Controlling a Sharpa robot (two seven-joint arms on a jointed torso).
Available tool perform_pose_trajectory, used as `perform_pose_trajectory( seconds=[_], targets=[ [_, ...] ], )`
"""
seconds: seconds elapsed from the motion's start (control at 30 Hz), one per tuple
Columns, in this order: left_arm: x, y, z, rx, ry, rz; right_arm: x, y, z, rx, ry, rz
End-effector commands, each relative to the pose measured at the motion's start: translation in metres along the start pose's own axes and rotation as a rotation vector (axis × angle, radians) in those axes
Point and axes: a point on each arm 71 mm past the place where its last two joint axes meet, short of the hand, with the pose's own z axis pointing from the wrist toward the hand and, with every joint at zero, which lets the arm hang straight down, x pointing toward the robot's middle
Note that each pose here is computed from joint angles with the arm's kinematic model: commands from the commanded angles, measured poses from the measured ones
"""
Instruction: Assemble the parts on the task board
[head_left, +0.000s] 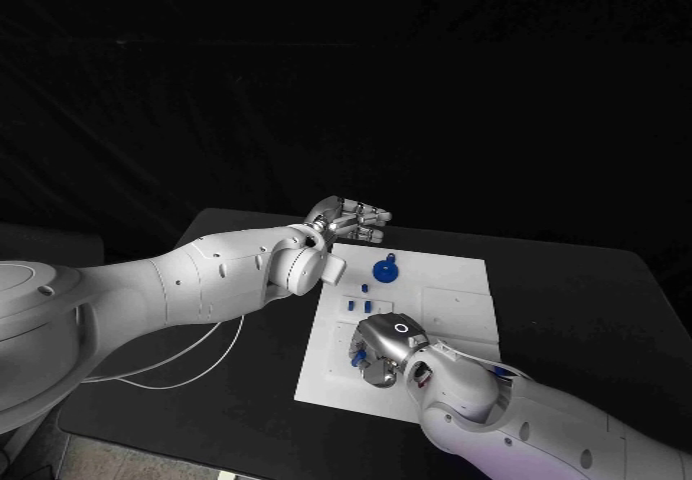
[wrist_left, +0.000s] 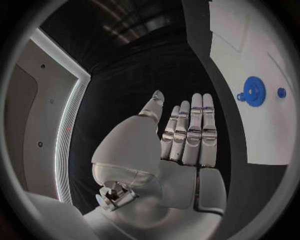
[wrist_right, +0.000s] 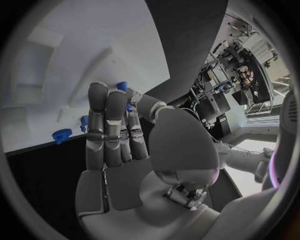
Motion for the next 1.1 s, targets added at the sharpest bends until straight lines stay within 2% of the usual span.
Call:
perform_pose_trajectory(
  seconds=[0.03,0.5,0.83,1.1],
  targets=[
    [0.0023,-0.0019,0.0006,0.006,0.016,-0.009,0.007,0.002,0.000,-0.001,0.033,-0.035],
    [0.0035,-0.0016,0.0007,0.000,0.024,-0.010,0.010,0.016,0.001,-0.037,0.032,-0.058],
    [0.0037,-0.0013,0.0006,-0.004,0.030,-0.010,0.014,0.014,0.001,-0.034,0.056,-0.053],
    [0.0029,-0.0010,0.0004,-0.008,0.029,-0.009,0.013,0.012,0.001,-0.021,0.037,-0.023]
  ],
)
